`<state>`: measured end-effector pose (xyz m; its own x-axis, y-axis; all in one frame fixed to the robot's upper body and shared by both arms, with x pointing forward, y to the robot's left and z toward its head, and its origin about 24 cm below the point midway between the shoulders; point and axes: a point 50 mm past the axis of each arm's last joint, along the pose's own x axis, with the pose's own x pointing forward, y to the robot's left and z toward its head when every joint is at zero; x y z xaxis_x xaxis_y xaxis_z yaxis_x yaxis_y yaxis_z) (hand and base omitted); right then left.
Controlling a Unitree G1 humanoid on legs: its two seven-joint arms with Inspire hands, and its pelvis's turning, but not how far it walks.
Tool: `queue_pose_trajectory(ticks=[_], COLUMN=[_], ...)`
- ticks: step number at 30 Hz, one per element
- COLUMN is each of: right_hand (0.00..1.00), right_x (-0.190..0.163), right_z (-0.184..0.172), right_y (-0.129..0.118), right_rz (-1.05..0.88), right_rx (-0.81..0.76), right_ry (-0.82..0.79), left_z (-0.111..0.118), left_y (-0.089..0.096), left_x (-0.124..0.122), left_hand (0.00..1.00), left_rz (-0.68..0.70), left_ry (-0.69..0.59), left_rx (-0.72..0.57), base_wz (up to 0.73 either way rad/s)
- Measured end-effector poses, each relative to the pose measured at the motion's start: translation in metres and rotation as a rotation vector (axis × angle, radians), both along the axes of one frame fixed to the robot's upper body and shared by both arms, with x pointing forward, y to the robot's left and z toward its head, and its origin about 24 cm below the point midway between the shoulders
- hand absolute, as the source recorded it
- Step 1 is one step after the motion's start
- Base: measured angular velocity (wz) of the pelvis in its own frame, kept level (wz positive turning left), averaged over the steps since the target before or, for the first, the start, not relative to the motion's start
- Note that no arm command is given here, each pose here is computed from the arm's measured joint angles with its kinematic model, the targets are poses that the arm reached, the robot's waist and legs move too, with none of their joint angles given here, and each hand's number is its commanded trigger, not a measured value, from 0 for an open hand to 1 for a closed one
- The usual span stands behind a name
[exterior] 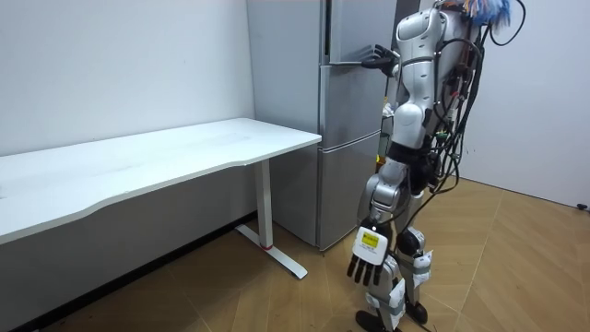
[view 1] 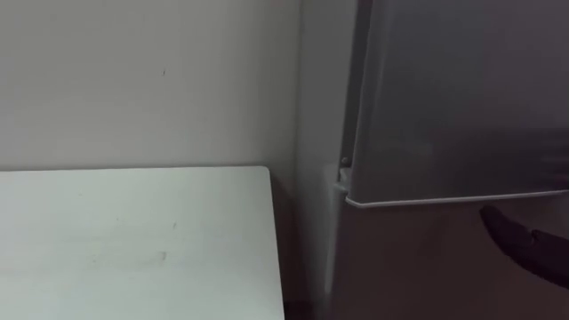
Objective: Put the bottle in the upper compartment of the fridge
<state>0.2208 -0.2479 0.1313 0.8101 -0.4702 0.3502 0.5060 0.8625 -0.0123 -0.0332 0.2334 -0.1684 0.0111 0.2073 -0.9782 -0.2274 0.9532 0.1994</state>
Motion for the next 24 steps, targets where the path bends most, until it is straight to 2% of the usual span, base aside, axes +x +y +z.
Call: queue_pose_trajectory(ticks=[16, 24], right_hand=[0.00, 0.00], right_x=[0.003, 0.010], right_z=[-0.001, 0.008], right_y=[0.001, 0.009], right_rz=[-0.034, -0.104], right_rx=[0.012, -0.165], right_ry=[-0.003, -0.002], left_z=[0.000, -0.001], left_y=[0.001, -0.001], left_x=[0.003, 0.013], left_hand=[0.00, 0.00], left_rz=[-0.083, -0.115], left_ry=[-0.003, -0.024], left_rx=[-0.032, -0.048], base_wz=[0.02, 0.01])
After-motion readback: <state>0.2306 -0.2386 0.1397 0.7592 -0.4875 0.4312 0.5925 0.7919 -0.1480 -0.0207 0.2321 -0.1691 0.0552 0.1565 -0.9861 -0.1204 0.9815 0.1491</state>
